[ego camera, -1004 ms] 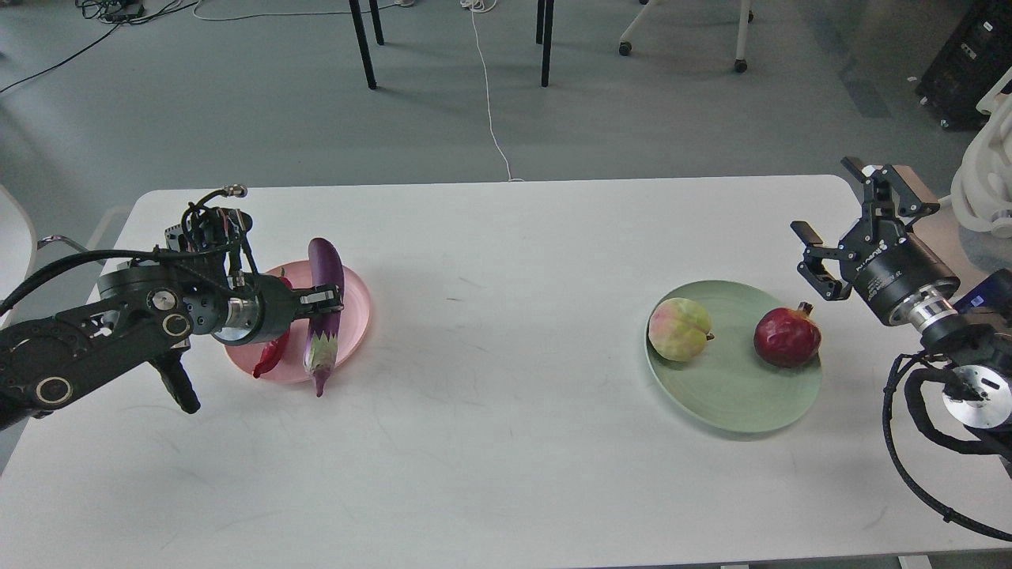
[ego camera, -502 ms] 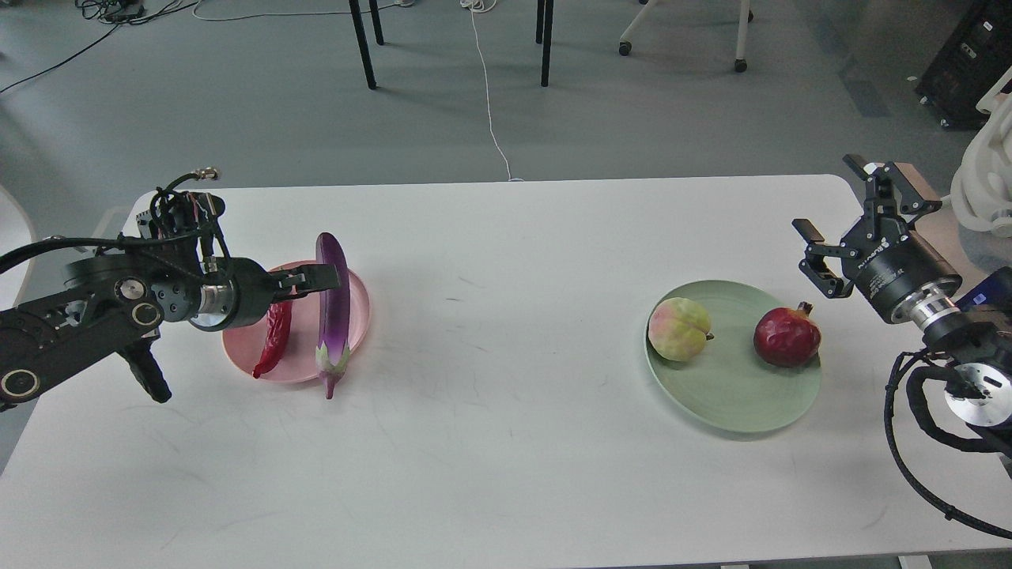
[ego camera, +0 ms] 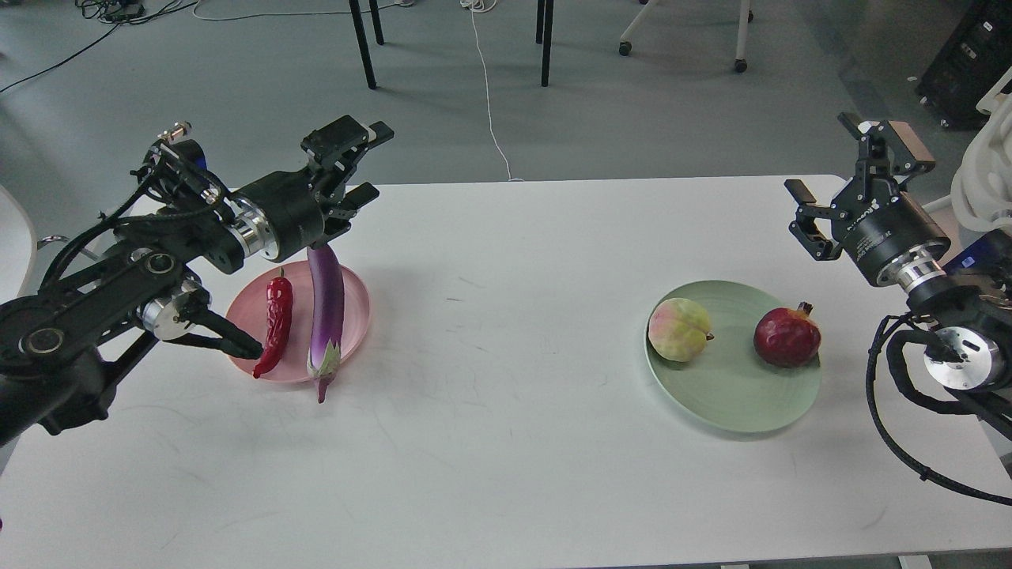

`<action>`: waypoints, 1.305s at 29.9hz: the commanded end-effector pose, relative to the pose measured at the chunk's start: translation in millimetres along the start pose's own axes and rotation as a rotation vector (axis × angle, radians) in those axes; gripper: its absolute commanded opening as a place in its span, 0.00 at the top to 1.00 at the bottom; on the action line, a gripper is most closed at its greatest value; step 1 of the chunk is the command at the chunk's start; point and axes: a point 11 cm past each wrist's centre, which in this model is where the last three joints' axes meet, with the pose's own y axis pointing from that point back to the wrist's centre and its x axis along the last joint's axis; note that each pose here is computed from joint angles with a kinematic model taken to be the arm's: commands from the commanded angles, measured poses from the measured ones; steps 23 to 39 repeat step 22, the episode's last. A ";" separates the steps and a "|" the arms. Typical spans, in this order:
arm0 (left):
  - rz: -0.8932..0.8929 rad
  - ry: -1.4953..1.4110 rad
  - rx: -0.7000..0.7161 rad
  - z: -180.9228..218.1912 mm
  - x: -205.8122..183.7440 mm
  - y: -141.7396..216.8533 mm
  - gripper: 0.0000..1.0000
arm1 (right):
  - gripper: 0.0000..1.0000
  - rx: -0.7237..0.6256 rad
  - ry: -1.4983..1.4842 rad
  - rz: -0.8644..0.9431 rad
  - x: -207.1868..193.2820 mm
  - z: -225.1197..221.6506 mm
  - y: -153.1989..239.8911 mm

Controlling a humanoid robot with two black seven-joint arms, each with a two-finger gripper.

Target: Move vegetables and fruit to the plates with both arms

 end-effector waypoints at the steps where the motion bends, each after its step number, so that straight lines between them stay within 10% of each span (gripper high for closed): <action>1: 0.135 0.143 -0.140 5.5 -7.9 -11.7 0.00 | 0.01 0.011 0.001 -0.021 -9.7 -1.8 -6.7; 5: 0.264 0.306 -0.297 -9.3 -3.8 0.6 0.00 | 0.01 0.008 -0.014 -0.066 -29.6 9.2 -13.4; 15: 0.297 0.372 -0.189 -79.0 -14.5 23.5 0.00 | 0.01 -0.073 0.079 -0.186 -59.5 50.0 -5.0; 39: 0.302 0.408 -0.189 -83.9 -7.3 28.9 0.00 | 0.01 -0.056 0.044 -0.165 -58.0 51.5 -3.4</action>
